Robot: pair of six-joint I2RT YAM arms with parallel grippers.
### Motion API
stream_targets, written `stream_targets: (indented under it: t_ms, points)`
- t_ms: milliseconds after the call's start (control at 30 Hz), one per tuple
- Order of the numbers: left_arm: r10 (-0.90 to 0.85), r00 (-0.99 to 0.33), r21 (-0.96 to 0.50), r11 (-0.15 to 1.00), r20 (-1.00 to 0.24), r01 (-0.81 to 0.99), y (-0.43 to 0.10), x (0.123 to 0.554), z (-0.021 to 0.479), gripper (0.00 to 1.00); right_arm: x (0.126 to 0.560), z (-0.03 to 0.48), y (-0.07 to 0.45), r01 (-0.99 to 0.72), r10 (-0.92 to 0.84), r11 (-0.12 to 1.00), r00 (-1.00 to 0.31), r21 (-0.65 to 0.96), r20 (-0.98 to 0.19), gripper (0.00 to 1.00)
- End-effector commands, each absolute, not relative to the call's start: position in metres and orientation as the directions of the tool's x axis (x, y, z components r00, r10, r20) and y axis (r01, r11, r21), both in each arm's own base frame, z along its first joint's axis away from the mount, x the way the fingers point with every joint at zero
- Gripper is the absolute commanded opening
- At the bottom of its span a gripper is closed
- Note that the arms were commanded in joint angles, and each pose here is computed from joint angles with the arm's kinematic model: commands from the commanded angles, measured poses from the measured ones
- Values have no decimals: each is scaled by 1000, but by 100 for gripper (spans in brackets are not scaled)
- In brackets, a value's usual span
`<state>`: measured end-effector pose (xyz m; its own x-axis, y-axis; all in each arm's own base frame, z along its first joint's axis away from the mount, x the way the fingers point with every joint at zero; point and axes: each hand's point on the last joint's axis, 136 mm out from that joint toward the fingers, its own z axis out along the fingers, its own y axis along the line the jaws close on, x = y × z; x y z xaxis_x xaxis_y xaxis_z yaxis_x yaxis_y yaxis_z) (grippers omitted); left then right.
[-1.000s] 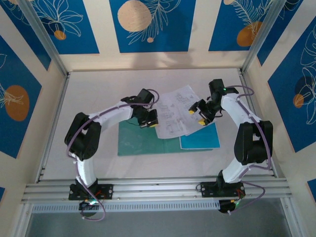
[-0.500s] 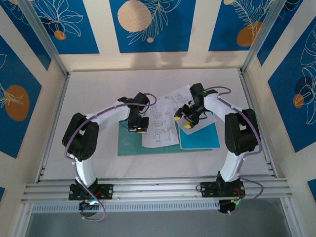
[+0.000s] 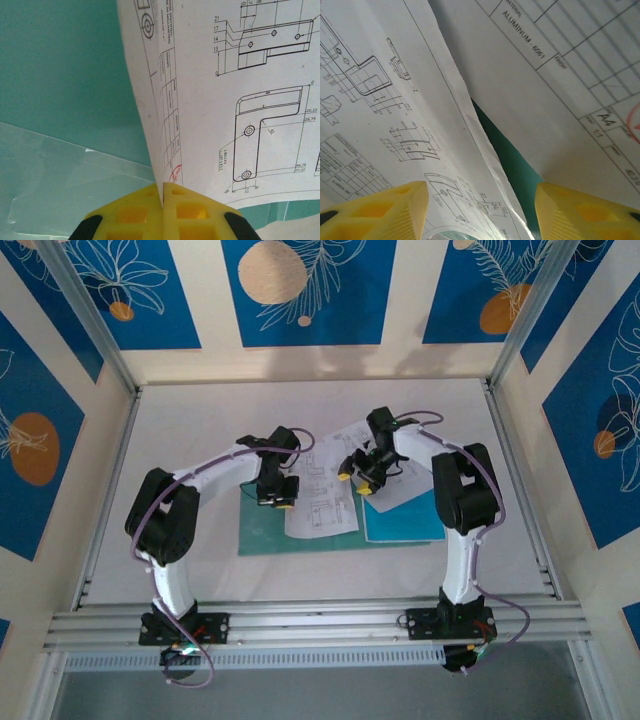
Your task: Put the files into the folder
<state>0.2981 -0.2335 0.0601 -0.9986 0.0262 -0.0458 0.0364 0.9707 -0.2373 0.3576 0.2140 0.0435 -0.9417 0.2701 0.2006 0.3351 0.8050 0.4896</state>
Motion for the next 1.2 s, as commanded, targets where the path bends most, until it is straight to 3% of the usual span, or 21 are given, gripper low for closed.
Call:
stream_targets:
  t_ms: [0,333,867,1167]
  points:
    - [49,-998,-202,978,-27,54,-226,297,55,0,357,44,223,313,236,802,-948,508,212,59]
    - [52,-998,-211,976,-22,56,-228,298,54,0,350,36,233,308,208,793,-948,525,243,59]
    - [31,-999,-225,974,-11,33,-229,294,48,0,320,93,253,259,121,670,-963,696,241,54]
    - [17,-1000,-239,971,-6,18,-230,292,46,0,296,79,257,252,93,705,-960,663,266,53]
